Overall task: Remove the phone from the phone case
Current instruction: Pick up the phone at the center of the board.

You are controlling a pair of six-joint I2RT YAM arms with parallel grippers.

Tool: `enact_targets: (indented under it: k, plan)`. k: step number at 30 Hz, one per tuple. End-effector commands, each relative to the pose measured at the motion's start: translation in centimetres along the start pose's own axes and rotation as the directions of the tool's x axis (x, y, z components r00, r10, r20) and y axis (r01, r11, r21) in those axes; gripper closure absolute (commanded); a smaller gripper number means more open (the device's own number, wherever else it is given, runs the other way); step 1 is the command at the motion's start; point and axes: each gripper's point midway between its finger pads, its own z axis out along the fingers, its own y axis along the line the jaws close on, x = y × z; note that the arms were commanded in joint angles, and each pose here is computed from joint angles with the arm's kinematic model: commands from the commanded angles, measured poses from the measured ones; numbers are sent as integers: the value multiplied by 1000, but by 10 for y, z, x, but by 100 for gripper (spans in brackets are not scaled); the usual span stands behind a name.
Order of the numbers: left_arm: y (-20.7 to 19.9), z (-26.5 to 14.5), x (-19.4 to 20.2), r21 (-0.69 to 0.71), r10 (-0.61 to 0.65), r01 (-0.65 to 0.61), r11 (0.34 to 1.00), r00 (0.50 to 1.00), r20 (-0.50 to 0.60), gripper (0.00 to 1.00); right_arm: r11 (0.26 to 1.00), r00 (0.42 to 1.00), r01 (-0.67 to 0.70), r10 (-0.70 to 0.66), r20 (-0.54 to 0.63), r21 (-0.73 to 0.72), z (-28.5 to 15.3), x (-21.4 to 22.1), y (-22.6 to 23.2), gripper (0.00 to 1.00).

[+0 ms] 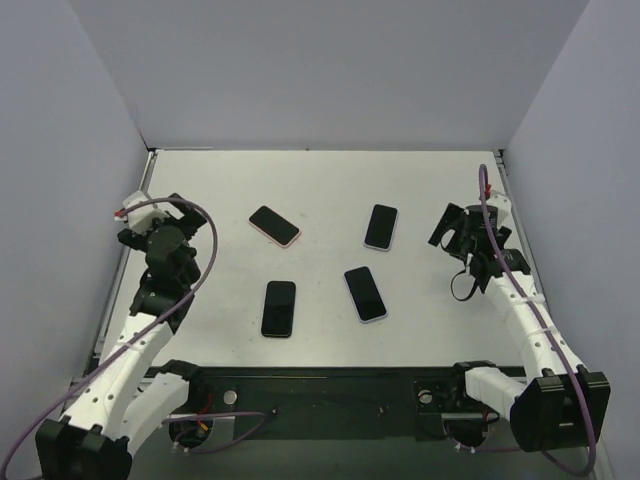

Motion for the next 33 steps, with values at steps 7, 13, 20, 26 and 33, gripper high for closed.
enact_targets:
  k: [7,13,20,26,33]
  plan:
    - [-2,-93,-1,210,-174,256,944,922,-345,2,913,867,208,-338,-366,-350,-56,118,72,0]
    - [-16,-131,32,321,-76,291,901,837,-542,2,788,676,507,-615,-405,-350,-52,169,97,0]
    - [-31,-163,72,374,58,330,867,679,-732,2,703,578,559,-711,-401,-440,-44,198,117,0]
    - [-44,-179,75,407,51,425,809,638,-768,2,666,489,515,-745,-453,-540,-45,229,123,1]
    - [-64,-207,98,417,104,543,729,514,-851,2,703,491,467,-711,-504,-537,-38,245,124,7]
